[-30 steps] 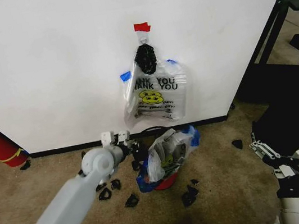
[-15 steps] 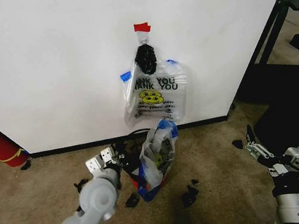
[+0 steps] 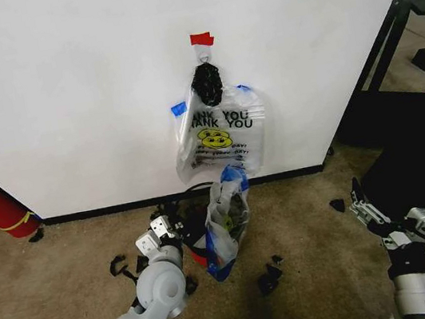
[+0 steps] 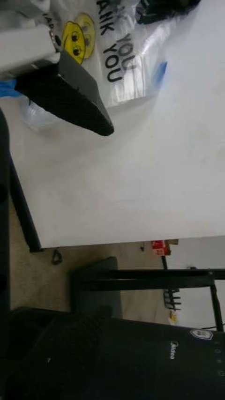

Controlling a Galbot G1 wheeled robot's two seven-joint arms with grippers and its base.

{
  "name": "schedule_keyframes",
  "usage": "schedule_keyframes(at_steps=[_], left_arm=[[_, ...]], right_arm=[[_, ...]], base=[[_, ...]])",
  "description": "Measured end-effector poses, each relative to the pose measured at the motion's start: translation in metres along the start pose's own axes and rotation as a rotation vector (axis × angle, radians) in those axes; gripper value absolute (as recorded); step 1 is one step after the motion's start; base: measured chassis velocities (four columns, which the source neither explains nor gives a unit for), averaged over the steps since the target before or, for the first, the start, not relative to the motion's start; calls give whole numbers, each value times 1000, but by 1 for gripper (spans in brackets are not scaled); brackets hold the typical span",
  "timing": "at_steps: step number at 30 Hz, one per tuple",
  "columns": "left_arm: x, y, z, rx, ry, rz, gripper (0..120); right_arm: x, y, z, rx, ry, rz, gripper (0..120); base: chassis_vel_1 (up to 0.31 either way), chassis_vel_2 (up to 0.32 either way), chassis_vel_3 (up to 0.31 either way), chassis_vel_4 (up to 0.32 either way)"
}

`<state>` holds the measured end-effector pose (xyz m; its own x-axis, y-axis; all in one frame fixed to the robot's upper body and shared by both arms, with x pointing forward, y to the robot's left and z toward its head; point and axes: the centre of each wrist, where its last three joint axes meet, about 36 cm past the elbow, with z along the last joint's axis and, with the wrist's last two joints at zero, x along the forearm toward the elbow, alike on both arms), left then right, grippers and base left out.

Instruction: Pick up the garbage bag from the wall and place it over the trash bin.

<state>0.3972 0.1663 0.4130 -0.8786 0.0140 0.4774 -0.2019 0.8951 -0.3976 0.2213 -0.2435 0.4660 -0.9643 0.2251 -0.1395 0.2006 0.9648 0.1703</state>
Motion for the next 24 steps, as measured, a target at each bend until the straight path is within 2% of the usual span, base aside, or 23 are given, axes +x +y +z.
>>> schedule_keyframes(at_steps=[5, 11, 12, 18, 19, 22, 24], left_arm=[[0, 1, 3, -16, 21, 12, 3], [-1, 0, 1, -28, 20, 17, 26], [-1, 0, 1, -28, 20, 17, 26], [6, 9, -22, -84, -21, 26, 52], [6, 9, -22, -84, -21, 26, 52], [15, 13, -29, -113, -61, 35, 64], [23, 18, -31, -166, -124, 48, 72]], right_arm=[[-1, -1, 2, 3, 3, -1, 100], [-1, -2, 5, 4, 9, 1, 100], [-1, -2, 5, 4, 9, 1, 100], [-1, -1, 8, -6, 16, -1, 100], [-1, -1, 8, -6, 16, -1, 100], [-3, 1, 8, -13, 33, -10, 100], [-7, 2, 6, -17, 60, -15, 100]], base=[[0, 0, 0, 0], [0, 0, 0, 0], [0, 0, 0, 0], [0, 0, 0, 0], [0, 0, 0, 0], [0, 0, 0, 0], [0, 0, 0, 0]])
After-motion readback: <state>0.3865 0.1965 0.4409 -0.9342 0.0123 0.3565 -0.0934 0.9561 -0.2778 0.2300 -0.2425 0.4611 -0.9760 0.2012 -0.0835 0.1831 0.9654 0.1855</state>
